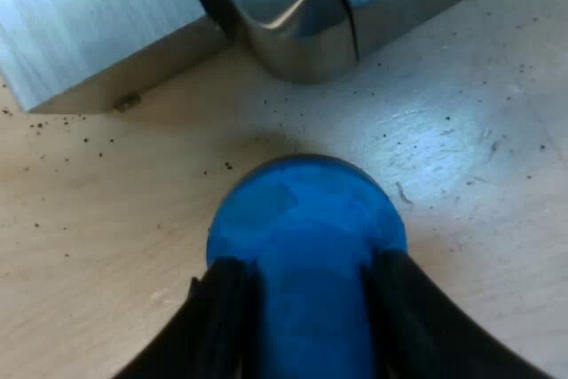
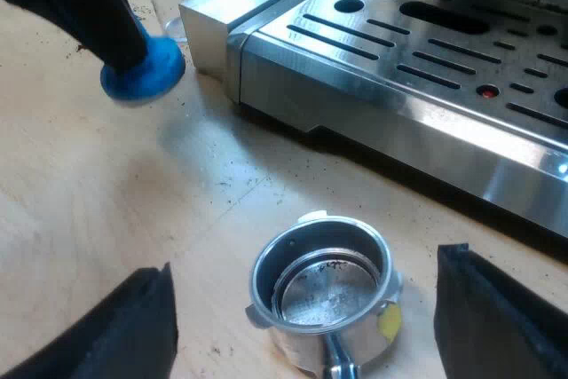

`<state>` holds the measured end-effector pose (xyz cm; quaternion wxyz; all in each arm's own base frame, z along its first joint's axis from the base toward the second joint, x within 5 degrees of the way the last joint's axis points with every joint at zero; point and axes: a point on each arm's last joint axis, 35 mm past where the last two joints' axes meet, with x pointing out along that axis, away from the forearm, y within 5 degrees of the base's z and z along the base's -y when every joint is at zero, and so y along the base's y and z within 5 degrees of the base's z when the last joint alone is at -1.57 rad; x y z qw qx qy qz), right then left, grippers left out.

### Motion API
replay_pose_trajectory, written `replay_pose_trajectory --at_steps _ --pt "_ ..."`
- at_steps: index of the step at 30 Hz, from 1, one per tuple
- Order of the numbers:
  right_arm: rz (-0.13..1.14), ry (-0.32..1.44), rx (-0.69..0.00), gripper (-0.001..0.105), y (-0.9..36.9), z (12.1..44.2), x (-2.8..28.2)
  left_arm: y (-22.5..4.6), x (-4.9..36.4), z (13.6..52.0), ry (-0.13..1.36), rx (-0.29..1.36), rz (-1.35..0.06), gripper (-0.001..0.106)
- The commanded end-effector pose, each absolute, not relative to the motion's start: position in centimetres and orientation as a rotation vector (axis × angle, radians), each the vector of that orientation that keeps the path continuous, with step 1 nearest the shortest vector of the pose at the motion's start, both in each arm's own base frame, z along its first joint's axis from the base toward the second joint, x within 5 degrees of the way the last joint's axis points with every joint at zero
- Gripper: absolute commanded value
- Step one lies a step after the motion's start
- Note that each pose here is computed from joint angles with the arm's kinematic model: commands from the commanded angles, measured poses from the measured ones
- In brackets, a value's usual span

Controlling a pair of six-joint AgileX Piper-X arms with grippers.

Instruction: Grind coffee beans and then tamp

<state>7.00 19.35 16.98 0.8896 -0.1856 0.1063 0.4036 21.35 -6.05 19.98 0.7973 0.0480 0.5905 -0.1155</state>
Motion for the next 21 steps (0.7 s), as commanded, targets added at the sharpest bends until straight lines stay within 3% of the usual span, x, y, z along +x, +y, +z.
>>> replay_pose_trajectory --at_steps 1,14,18,21 --pt "0.833 0.202 -0.378 0.063 19.4 17.3 7.1 -6.1 21.8 19.0 1.285 0.101 -0.223 0.000" --pt "0.833 0.202 -0.376 0.063 19.4 17.3 7.1 -6.4 22.5 16.3 1.403 0.073 -0.217 0.001" --pt "0.833 0.202 -0.376 0.063 19.4 17.3 7.1 -6.4 22.5 16.1 1.413 0.074 -0.215 0.013" --pt "0.833 0.202 -0.376 0.063 19.4 17.3 7.1 -6.4 22.5 16.1 1.413 0.074 -0.215 0.030"
